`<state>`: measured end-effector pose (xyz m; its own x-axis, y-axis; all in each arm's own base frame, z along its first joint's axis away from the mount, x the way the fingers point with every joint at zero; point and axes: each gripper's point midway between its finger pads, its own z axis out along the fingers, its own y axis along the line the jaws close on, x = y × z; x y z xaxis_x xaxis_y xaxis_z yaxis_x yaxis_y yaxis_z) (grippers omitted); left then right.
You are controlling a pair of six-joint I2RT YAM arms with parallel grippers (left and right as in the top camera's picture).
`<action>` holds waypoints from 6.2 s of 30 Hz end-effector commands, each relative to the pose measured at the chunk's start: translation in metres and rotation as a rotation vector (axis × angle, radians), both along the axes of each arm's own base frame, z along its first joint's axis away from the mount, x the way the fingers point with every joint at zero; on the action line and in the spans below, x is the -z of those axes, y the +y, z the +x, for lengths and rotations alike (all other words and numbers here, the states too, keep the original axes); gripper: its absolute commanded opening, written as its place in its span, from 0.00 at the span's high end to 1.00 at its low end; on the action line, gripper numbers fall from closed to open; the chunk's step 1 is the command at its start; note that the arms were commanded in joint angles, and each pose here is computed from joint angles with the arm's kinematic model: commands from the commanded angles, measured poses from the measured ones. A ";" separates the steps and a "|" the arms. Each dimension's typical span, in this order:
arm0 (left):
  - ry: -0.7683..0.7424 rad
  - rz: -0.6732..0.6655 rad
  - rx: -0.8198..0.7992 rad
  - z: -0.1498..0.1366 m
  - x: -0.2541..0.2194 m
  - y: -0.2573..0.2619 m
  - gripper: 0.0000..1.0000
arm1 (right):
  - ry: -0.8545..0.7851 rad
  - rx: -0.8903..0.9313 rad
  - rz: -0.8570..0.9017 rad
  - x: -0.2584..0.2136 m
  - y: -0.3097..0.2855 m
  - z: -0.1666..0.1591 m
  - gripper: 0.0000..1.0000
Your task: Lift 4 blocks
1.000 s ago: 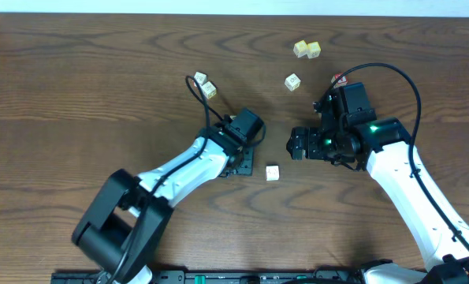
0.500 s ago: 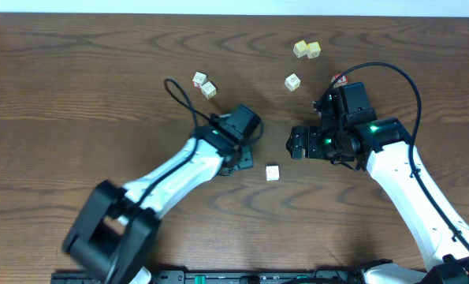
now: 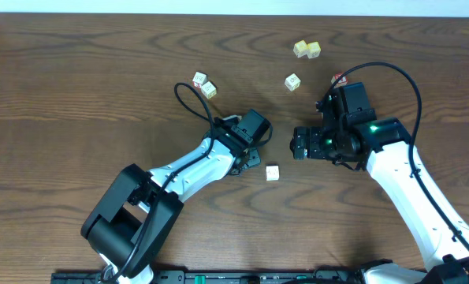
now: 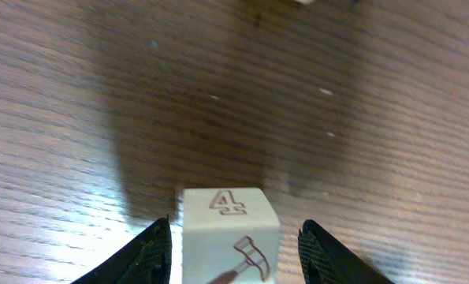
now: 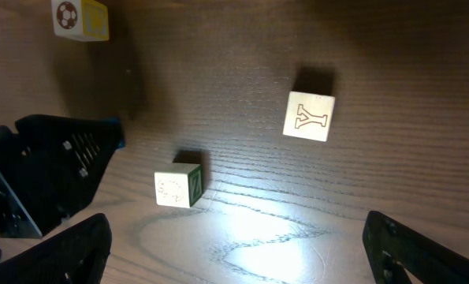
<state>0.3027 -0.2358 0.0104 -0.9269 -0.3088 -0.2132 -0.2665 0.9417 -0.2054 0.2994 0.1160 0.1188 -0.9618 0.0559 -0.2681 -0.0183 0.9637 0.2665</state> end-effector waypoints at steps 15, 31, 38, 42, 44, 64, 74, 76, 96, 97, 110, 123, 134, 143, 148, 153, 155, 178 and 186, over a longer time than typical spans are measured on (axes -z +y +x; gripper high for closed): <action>0.014 0.145 0.199 -0.007 0.011 0.017 0.69 | -0.014 0.002 -0.015 -0.004 0.000 0.004 0.01; -0.038 0.156 0.331 -0.003 -0.006 0.013 0.53 | -0.008 0.003 -0.017 -0.004 0.000 0.003 0.01; -0.121 0.107 0.322 0.003 -0.041 0.009 0.44 | 0.012 0.001 -0.018 -0.002 -0.001 -0.002 0.01; -0.175 0.068 0.282 0.006 -0.070 0.013 0.44 | 0.038 -0.009 0.002 -0.002 0.003 -0.008 0.01; -0.192 0.045 0.223 0.009 -0.086 0.024 0.44 | 0.070 -0.026 0.049 -0.002 0.011 -0.014 0.01; -0.071 0.038 -0.338 -0.010 -0.137 0.223 0.25 | 0.321 -0.182 -0.135 0.087 0.081 -0.022 0.04; -0.071 0.038 -0.339 -0.010 -0.137 0.223 0.25 | 0.316 -0.104 -0.259 0.105 0.079 -0.025 0.42; -0.071 0.038 -0.339 -0.010 -0.137 0.223 0.25 | 0.314 -0.100 -0.269 0.106 0.078 -0.025 0.46; -0.071 0.038 -0.339 -0.010 -0.137 0.223 0.25 | 0.321 -0.088 -0.270 0.112 0.077 -0.029 0.67; -0.071 0.038 -0.339 -0.010 -0.137 0.223 0.25 | 0.323 -0.091 -0.273 0.113 0.077 -0.030 0.66; -0.068 0.038 -0.339 -0.010 -0.136 0.223 0.25 | 0.297 -0.101 -0.150 0.115 0.105 -0.023 0.81; -0.068 0.038 -0.339 -0.010 -0.136 0.223 0.24 | 0.266 -0.043 -0.080 0.117 0.123 -0.012 0.84; -0.068 0.038 -0.339 -0.010 -0.136 0.223 0.24 | 0.270 -0.019 -0.085 0.117 0.129 -0.018 0.82; -0.068 0.038 -0.339 -0.010 -0.136 0.223 0.24 | 0.259 -0.015 -0.080 0.117 0.134 -0.018 0.81; -0.067 0.038 -0.339 -0.011 -0.136 0.223 0.25 | 0.254 -0.015 -0.079 0.117 0.135 -0.017 0.79; -0.068 0.038 -0.339 -0.010 -0.136 0.223 0.24 | 0.246 -0.038 -0.081 0.117 0.135 -0.016 0.65; -0.068 0.038 -0.339 -0.010 -0.136 0.223 0.24 | 0.246 -0.040 -0.082 0.117 0.135 -0.016 0.62; -0.053 0.043 -0.334 -0.014 -0.135 0.223 0.24 | 0.346 -0.033 -0.260 0.031 0.011 0.032 0.24; -0.053 0.043 -0.334 -0.014 -0.135 0.223 0.24 | 0.340 -0.084 -0.295 0.076 -0.023 0.031 0.25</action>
